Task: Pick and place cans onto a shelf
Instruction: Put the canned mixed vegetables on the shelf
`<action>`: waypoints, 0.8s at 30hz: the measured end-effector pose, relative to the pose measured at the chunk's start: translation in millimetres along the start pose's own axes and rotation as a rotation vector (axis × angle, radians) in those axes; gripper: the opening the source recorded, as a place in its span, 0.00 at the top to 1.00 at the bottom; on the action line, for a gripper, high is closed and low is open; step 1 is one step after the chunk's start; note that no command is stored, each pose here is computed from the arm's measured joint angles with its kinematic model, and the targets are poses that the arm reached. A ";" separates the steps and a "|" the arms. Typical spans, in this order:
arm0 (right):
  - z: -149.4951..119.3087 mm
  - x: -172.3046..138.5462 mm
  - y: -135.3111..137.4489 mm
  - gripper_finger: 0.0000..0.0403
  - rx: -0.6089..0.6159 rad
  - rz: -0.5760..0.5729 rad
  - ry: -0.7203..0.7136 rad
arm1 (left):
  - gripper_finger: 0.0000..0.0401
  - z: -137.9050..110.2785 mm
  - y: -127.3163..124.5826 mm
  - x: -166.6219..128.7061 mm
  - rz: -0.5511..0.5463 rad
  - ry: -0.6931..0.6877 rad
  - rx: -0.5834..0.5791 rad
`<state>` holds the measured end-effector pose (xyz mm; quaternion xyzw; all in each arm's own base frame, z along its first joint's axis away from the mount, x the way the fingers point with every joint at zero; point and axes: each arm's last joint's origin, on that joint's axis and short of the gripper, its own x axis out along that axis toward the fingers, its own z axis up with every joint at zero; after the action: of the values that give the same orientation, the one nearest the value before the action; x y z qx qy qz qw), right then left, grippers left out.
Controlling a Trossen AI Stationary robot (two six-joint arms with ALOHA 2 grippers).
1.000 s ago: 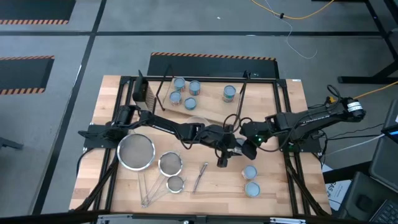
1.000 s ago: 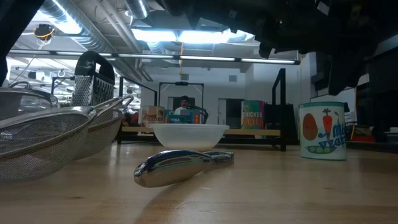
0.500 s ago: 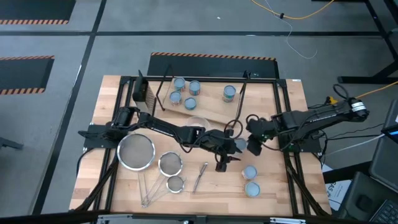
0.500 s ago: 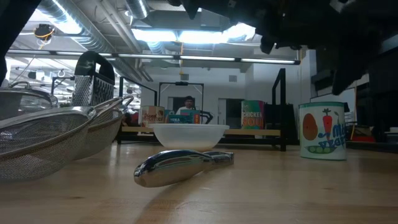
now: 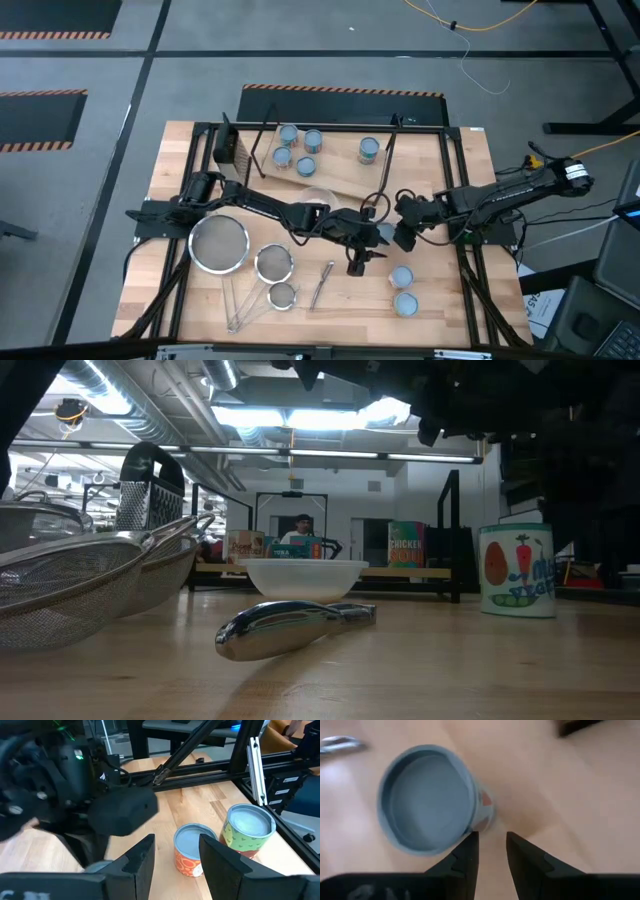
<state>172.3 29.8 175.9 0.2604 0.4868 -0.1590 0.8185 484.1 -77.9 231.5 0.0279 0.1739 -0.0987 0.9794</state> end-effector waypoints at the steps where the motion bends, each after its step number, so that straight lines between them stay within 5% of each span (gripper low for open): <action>1: -0.4 2.1 0.8 0.74 0.002 0.032 -0.002 | 0.63 0.0 0.0 0.0 0.000 0.000 0.000; 10: 5.7 5.4 14.4 0.74 -0.001 0.302 -0.036 | 0.63 -2.6 0.0 -0.2 0.001 0.028 -0.001; 24: 4.6 5.6 13.9 0.74 -0.011 0.304 -0.021 | 0.63 -22.1 -3.8 -2.8 0.109 0.237 0.006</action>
<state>185.4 38.3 176.5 0.3249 0.4341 -0.0331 0.8396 473.3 -79.2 211.7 0.0517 0.2865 -0.0418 0.9558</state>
